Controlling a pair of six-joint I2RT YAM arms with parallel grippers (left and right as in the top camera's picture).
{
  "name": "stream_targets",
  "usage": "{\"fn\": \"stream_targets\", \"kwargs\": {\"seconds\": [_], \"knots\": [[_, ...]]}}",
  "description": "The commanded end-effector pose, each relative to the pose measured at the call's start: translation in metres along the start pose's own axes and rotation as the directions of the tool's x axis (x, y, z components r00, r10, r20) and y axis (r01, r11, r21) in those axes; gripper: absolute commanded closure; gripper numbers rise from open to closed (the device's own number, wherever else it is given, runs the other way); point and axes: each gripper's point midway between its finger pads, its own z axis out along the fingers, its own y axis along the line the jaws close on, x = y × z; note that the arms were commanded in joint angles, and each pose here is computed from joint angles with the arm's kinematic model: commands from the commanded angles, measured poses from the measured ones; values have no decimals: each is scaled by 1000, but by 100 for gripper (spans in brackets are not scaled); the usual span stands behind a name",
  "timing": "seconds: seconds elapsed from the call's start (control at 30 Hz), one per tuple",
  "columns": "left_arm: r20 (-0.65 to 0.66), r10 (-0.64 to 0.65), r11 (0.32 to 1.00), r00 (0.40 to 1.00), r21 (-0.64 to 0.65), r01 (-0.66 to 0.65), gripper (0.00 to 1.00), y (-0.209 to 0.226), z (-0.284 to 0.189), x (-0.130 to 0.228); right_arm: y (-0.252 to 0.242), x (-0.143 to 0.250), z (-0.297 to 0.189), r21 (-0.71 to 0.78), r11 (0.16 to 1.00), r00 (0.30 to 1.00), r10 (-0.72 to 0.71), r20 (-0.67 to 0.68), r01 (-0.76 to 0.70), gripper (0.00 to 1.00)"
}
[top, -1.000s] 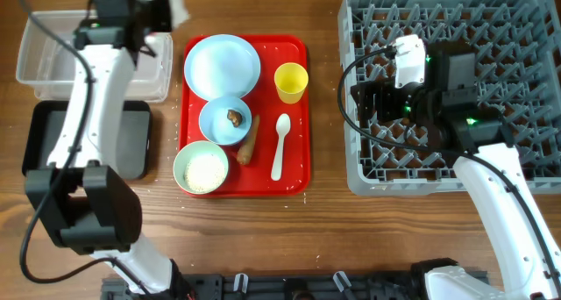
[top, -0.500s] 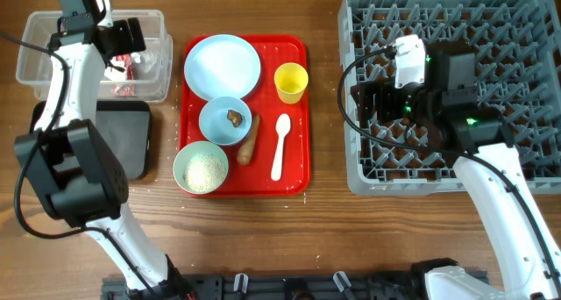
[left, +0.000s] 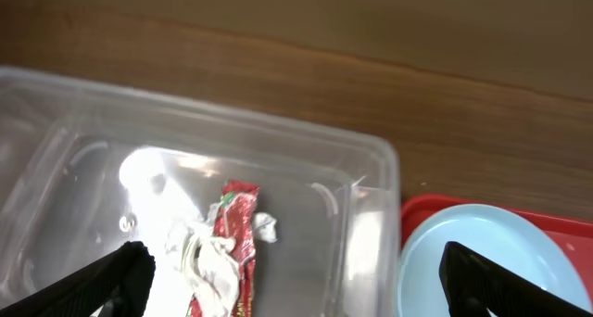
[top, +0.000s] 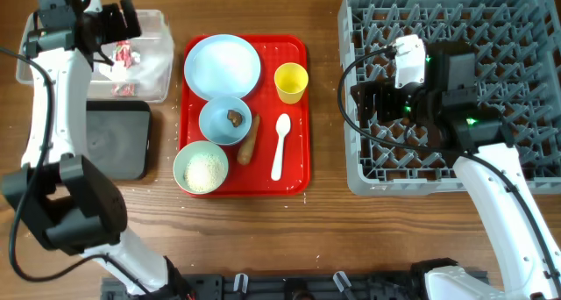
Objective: Sort waste into correct bins and load items into the dishwasher rack
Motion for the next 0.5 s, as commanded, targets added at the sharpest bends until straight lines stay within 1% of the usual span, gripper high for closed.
{"fn": "stream_targets", "kwargs": {"seconds": [0.0, 0.07, 0.1, 0.17, 0.2, 0.27, 0.33, 0.4, 0.47], "knots": [[-28, -244, 968, 969, -60, 242, 0, 29, 19, 14, 2, -7, 2, -17, 1000, 1000, 6, 8, -6, 0], [-33, -394, 918, 919, -76, 390, 0, 43, 25, 20, 3, -6, 2, -17, 1000, 1000, 7, 4, -7, 0], [-43, -414, 910, 909, -56, 411, 0, 42, 26, 21, 3, -5, 2, -17, 1000, 1000, 8, 1, -8, 0], [-54, -404, 915, 913, -7, 404, 0, 34, 25, 19, 2, -4, 2, -17, 1000, 1000, 9, -1, -9, 0], [-53, -400, 916, 915, 1, 401, 0, 33, 24, 18, 2, -5, 2, -17, 1000, 1000, 8, 0, -8, 1], [-51, -395, 918, 917, 12, 396, 0, 29, 24, 16, 2, -5, 2, -17, 1000, 1000, 7, 2, -7, 0], [-67, -340, 937, 938, 64, 344, 0, 18, 24, 16, 2, -5, 2, -17, 1000, 1000, 8, 1, -8, 0], [-87, -242, 957, 966, 142, 252, 0, -6, 24, 17, 2, -5, 2, -17, 1000, 1000, 8, 1, -8, 1], [-94, -155, 969, 984, 180, 169, 0, -24, 24, 20, 2, -5, 2, -17, 1000, 1000, 7, 2, -7, 0]]}}
